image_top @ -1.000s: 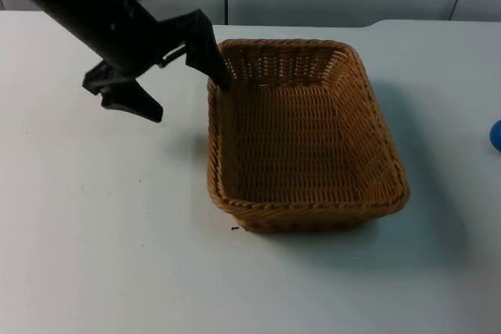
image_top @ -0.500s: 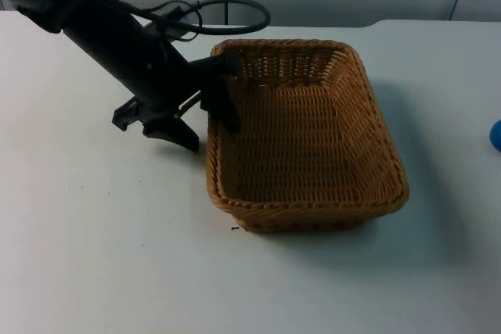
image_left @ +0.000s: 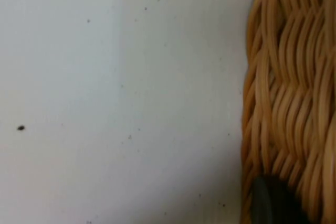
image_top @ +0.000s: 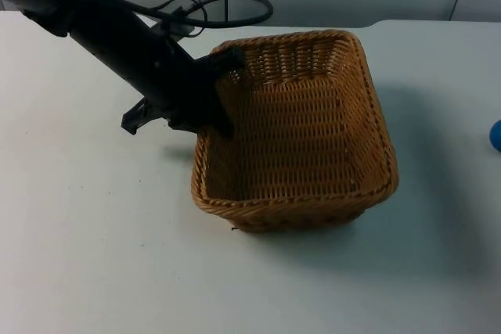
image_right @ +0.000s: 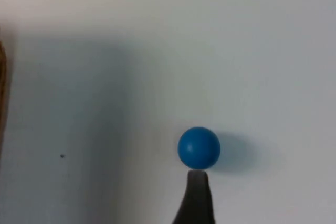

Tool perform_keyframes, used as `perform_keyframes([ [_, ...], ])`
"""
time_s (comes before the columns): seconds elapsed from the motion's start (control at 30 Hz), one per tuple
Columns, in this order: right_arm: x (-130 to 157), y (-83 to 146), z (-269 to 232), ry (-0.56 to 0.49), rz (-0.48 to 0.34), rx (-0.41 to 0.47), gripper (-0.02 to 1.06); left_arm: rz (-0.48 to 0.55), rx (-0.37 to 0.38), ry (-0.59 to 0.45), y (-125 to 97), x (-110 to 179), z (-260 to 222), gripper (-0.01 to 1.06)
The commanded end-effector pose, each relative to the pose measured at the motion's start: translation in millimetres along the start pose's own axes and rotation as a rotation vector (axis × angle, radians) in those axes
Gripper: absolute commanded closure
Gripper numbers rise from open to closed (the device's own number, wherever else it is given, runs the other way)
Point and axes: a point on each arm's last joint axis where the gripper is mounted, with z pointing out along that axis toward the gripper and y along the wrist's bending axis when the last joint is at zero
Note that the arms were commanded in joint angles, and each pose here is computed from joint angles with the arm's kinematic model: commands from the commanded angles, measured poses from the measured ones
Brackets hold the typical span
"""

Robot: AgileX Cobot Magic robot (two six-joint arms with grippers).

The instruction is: Pick up the basket with the left hand and place the ball into the basket with the right hand.

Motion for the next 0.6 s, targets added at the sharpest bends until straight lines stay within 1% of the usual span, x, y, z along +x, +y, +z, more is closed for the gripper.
perform_keyframes([
  [0.0,1,-4,10,0.034,0.011,-0.016,0.39,-0.004,-0.016,-0.024,0,-1,2,1.05],
  [0.03,3,-6,24,0.064,0.018,-0.063,0.39,-0.011,-0.015,-0.023,0,-1,2,1.05],
  [0.07,3,-6,24,0.064,0.018,-0.063,0.39,-0.011,-0.015,-0.023,0,-1,2,1.05],
  [0.13,3,-8,46,0.138,0.027,-0.133,0.38,-0.023,-0.014,-0.021,0,-1,2,1.05],
  [0.17,2,-9,58,0.177,0.021,-0.146,0.36,-0.026,-0.014,-0.021,0,-1,2,1.05],
  [0.2,-2,-10,66,0.205,0.011,-0.144,0.33,-0.038,-0.014,-0.021,0,-1,2,1.05],
  [0.23,-2,-10,66,0.205,0.011,-0.144,0.33,-0.038,-0.014,-0.021,0,-1,2,1.05],
  [0.3,-7,-11,84,0.239,0.0,-0.144,0.3,-0.042,-0.015,-0.02,0,-1,2,1.05],
  [0.4,-12,-12,96,0.249,-0.006,-0.14,0.31,-0.042,-0.015,-0.019,0,-1,2,1.05],
  [0.47,-9,-15,114,0.306,-0.03,-0.117,0.32,-0.046,-0.015,-0.014,0,0,2,1.05],
  [0.5,-6,-15,121,0.325,-0.028,-0.114,0.32,-0.046,-0.015,-0.014,0,0,2,1.05],
  [0.57,-4,-15,129,0.333,-0.027,-0.114,0.32,-0.046,-0.015,-0.014,0,0,2,1.05],
])
